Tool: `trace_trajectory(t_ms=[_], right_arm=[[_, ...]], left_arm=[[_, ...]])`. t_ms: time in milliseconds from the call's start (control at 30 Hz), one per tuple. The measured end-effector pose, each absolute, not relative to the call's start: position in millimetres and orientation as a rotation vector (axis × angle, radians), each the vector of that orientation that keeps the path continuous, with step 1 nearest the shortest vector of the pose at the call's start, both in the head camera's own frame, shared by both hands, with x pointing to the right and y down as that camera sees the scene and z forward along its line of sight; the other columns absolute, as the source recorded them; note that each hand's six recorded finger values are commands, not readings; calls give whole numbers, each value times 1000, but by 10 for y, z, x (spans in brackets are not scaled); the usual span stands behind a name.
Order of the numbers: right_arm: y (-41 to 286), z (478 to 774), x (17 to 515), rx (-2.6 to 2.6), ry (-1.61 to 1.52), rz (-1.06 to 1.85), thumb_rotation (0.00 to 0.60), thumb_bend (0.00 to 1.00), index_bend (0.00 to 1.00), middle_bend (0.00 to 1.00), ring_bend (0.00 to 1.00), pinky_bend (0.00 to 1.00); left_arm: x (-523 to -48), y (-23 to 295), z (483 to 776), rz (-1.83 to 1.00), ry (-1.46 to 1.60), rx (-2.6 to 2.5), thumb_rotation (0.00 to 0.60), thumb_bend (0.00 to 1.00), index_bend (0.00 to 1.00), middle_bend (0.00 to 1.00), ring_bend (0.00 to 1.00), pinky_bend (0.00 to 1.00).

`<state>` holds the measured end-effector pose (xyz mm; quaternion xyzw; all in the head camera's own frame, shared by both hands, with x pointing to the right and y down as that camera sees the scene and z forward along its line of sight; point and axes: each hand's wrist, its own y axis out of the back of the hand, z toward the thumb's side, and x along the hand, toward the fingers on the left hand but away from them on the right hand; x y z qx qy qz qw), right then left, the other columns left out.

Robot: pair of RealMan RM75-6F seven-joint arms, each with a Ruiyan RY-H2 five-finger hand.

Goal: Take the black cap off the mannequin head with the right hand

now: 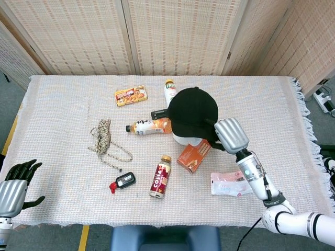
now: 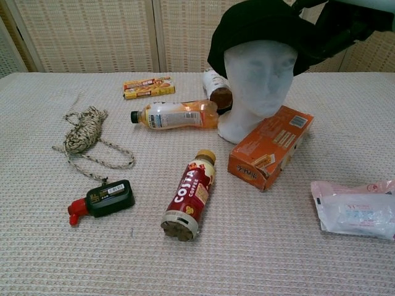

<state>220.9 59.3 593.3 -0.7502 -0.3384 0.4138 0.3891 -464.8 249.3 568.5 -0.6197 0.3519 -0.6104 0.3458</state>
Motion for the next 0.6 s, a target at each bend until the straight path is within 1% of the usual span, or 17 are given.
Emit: trace_trajectory(t_ms=[100, 233, 600], right_arm=[[534, 5896, 2252, -1894, -908, 1041, 600, 907, 520, 930, 993, 1000], [426, 5850, 2335, -1853, -959, 1039, 600, 939, 525, 931, 995, 1000], [100, 5766, 2591, -1701, -1003, 1097, 600, 979, 527, 931, 997, 1000]], left_arm=[[-4641, 2489, 5687, -1582, 911, -1610, 600, 68, 181, 122, 135, 141], [-4625, 2484, 5691, -1579, 907, -1614, 600, 68, 182, 121, 135, 141], [-4596, 2476, 5718, -1579, 896, -1623, 600, 67, 182, 117, 134, 141]])
